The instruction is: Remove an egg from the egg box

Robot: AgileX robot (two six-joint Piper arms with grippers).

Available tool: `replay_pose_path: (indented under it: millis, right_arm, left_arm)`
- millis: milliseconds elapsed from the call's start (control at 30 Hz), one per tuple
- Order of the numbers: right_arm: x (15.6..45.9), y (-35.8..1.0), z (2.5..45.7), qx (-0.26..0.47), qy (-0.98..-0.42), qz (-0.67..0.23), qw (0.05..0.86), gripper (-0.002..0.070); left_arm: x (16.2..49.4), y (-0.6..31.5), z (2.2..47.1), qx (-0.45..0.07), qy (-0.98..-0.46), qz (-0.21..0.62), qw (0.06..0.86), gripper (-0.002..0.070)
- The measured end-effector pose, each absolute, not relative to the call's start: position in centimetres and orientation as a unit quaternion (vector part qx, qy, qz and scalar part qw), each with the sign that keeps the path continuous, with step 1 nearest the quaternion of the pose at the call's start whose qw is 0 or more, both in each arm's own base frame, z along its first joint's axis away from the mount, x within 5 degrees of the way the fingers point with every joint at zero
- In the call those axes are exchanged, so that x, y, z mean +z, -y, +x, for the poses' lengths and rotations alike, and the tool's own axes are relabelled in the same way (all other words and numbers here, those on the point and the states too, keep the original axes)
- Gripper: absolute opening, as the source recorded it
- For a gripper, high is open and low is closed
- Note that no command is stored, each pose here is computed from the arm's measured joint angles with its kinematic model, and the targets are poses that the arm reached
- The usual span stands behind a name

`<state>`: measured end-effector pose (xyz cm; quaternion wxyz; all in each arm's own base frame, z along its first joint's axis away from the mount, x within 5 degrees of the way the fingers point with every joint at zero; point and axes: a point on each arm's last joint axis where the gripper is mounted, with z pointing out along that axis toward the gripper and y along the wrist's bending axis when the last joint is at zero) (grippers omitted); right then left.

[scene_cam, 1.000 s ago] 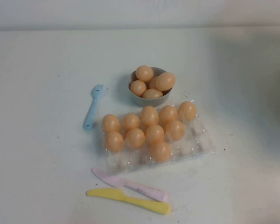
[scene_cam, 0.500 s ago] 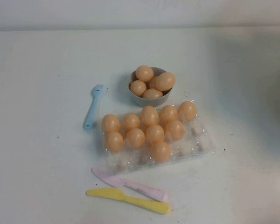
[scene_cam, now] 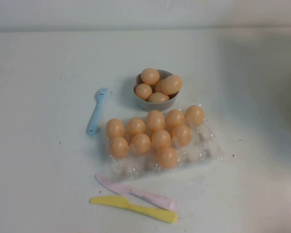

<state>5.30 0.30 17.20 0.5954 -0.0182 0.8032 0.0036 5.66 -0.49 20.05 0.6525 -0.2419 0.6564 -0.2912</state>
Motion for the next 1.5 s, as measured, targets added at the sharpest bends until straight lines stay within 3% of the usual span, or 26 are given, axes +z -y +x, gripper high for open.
replay_pose_path:
  millis: [167,267,533,667,800,967,1133,1500]
  right_arm:
    - [17.2,-0.3,5.3,0.004,-0.803,-0.018,0.595,-0.0017]
    - [17.2,-0.3,5.3,0.004,-0.803,-0.018,0.595,-0.0017]
    - [17.2,-0.3,5.3,0.004,-0.803,-0.018,0.595,-0.0017]
    - [17.2,-0.3,5.3,0.004,-0.803,-0.018,0.595,-0.0017]
    - [17.2,-0.3,5.3,0.004,-0.803,-0.018,0.595,-0.0017]
    - [17.2,-0.3,5.3,0.004,-0.803,-0.018,0.595,-0.0017]
    - [17.2,-0.3,5.3,0.004,-0.803,-0.018,0.595,-0.0017]
    - [17.2,-0.3,5.3,0.004,-0.803,-0.018,0.595,-0.0017]
  left_arm:
    - [20.5,0.3,5.6,-0.297,-0.637,-0.252,0.665,-0.0005]
    - [21.4,0.8,5.4,-0.277,-0.67,-0.206,0.657,-0.0004]
    - [27.0,2.4,6.8,-0.169,-0.81,-0.003,0.562,-0.0004]
    - [29.1,2.8,9.6,-0.107,-0.845,0.12,0.511,-0.0005]
    - [30.0,3.2,13.8,-0.084,-0.868,0.197,0.448,-0.0004]
    - [31.0,4.8,18.4,-0.076,-0.867,0.301,0.389,-0.0004]
    - [31.9,8.7,21.6,-0.05,-0.836,0.415,0.354,-0.0004]
    - [29.8,15.6,27.7,-0.018,-0.802,0.537,0.262,0.0003]
